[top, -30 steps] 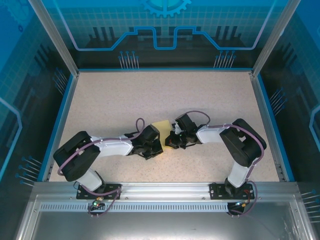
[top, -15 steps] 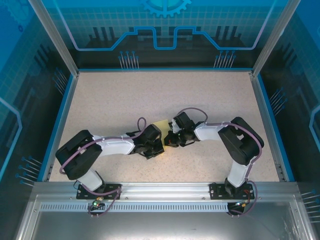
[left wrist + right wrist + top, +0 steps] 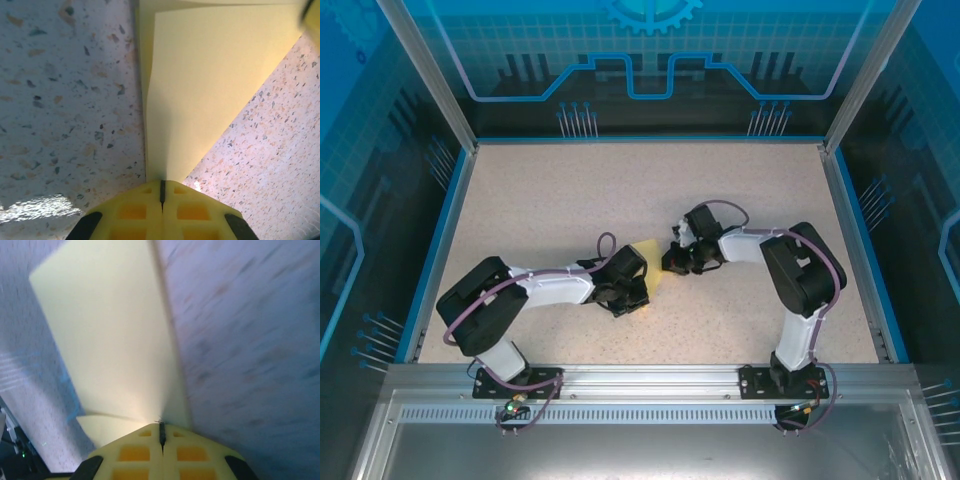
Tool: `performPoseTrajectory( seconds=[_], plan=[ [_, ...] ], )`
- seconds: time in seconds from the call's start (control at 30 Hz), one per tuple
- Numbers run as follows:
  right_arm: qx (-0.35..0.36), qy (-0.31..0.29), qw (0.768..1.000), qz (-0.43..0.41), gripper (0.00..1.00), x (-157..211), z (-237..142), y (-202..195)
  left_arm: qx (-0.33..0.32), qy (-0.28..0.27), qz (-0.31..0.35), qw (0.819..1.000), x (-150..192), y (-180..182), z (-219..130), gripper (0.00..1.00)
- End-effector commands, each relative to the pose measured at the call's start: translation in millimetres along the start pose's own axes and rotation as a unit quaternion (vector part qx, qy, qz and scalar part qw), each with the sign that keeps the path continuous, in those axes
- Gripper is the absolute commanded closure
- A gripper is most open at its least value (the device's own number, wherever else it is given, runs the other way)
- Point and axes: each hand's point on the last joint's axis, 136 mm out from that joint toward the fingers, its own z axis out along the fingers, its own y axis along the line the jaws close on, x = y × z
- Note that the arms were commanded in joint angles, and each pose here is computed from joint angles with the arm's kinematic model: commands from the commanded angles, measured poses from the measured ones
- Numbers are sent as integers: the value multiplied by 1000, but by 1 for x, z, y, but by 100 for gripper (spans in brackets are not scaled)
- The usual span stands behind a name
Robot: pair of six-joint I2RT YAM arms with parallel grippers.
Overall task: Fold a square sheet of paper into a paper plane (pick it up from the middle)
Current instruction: Third fold the triangle at the center of the table.
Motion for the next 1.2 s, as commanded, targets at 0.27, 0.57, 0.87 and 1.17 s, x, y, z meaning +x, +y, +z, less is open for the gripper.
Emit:
performPoseTrajectory(
  seconds=[0.27, 0.57, 0.87, 1.17],
  plan=[
    [39, -59, 997, -20, 100, -36, -46, -3, -42, 17, 36, 998, 7, 5, -3, 100],
    [7, -66, 998, -6, 70, -4, -73, 9, -1, -63, 113, 992, -27, -54, -39, 76],
    [-19, -49, 999, 6, 35, 15, -71, 8, -10, -99, 108, 989, -48, -55, -34, 72],
    [-41, 7, 999, 8, 40, 22, -46, 15, -46, -104, 82, 990, -55, -32, -19, 79]
  ],
)
